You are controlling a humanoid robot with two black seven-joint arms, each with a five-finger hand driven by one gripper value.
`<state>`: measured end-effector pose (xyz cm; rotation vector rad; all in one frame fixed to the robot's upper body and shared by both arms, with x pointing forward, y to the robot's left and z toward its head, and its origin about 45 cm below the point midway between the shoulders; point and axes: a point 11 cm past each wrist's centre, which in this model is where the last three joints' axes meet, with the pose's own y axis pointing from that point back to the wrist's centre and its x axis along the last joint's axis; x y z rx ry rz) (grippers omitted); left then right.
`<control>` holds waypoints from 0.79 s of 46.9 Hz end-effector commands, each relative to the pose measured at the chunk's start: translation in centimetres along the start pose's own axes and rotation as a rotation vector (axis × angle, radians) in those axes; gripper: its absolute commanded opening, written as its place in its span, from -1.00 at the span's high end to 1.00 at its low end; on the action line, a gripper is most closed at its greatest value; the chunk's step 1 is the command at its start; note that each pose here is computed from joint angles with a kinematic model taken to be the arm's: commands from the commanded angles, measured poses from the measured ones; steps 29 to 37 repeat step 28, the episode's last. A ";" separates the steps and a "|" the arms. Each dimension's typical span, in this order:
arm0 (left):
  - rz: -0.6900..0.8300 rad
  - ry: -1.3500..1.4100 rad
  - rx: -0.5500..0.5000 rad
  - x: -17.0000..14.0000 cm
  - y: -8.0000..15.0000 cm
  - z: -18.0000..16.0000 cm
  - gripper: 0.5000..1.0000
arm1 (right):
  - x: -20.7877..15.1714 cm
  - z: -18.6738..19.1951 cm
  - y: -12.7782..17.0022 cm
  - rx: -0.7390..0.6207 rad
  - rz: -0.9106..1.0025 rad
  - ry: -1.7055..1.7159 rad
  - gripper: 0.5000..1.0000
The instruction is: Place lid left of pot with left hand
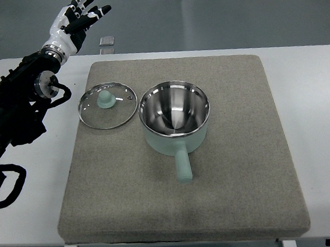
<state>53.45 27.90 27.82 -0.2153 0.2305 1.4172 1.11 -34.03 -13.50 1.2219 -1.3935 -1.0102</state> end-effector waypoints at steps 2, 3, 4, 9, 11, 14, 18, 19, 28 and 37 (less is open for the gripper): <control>0.004 0.027 -0.013 0.1 0.0 0.2 -0.85 | 0.0 0.0 0.0 0.000 0.000 0.000 -0.69; 0.005 0.028 -0.012 0.1 0.0 0.1 -0.86 | 0.0 0.0 0.0 0.000 0.000 0.000 -0.69; 0.007 0.030 -0.015 0.2 0.0 0.2 -0.86 | 0.0 0.0 0.0 0.000 0.000 0.000 -0.69; 0.013 0.048 -0.020 0.3 0.0 0.3 -0.89 | 0.0 0.0 0.0 0.000 0.000 0.000 -0.69; 0.016 0.056 -0.023 0.3 0.0 0.4 -0.93 | 0.0 0.0 0.0 0.000 0.000 0.000 -0.69; 0.021 0.078 -0.028 0.3 0.0 0.4 -0.95 | 0.0 0.0 0.0 0.000 0.000 0.000 -0.69; 0.027 0.116 -0.038 0.2 -0.1 0.6 -0.95 | 0.0 0.0 0.0 -0.001 0.000 0.000 -0.69; 0.029 0.125 -0.041 0.2 -0.1 0.7 -0.96 | 0.0 0.0 0.0 0.000 0.000 0.000 -0.69; 0.035 0.152 -0.050 0.2 -0.2 0.9 -0.96 | 0.0 0.0 0.0 -0.001 0.000 0.000 -0.69; 0.035 0.152 -0.050 0.2 -0.2 0.9 -0.96 | 0.0 0.0 0.0 -0.001 0.000 0.000 -0.69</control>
